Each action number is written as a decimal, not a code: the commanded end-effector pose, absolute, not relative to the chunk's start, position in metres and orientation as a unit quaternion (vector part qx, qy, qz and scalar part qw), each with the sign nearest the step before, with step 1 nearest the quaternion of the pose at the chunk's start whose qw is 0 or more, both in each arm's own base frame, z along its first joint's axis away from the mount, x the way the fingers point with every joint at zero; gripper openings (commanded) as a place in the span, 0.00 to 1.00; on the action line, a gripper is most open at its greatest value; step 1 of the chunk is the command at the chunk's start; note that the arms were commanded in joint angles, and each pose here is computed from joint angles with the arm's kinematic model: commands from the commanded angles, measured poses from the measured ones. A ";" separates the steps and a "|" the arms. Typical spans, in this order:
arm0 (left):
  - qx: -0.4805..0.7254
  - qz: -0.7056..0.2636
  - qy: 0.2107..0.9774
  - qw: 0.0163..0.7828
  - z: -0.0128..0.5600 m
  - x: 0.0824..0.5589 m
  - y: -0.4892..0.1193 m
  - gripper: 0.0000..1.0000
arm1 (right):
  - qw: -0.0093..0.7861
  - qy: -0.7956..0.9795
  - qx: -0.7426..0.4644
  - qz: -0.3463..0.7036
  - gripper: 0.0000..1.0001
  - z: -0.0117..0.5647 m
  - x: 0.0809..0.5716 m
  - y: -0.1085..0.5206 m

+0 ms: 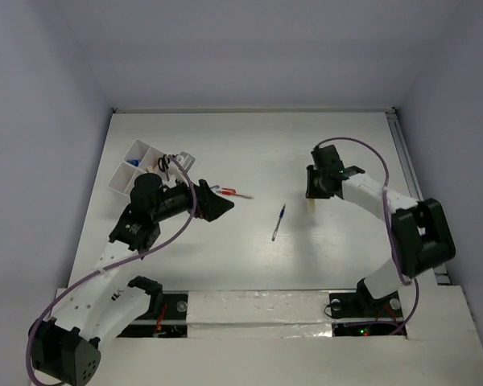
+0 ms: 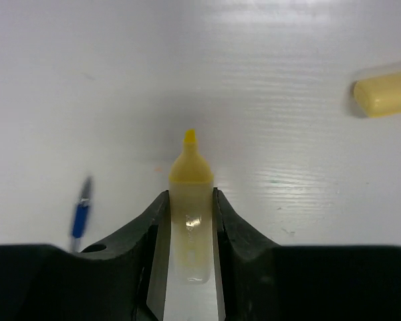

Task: Sort the stationery into containers
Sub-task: Pick up the pen from the center of the board.

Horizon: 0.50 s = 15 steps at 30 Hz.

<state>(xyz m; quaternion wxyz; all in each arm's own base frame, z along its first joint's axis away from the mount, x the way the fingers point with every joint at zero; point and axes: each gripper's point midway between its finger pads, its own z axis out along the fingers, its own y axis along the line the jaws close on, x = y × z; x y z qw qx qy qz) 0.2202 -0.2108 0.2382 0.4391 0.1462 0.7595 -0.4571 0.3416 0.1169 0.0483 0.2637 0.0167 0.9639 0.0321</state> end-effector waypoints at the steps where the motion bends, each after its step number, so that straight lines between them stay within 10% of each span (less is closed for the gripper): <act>1: 0.167 -0.484 0.736 0.444 0.250 0.216 -0.219 0.98 | 0.405 0.906 0.014 0.125 0.01 0.138 0.364 0.163; 15: 0.145 -0.469 0.743 0.455 0.246 0.226 -0.215 0.82 | 0.527 0.755 -0.029 0.389 0.00 0.291 0.317 0.335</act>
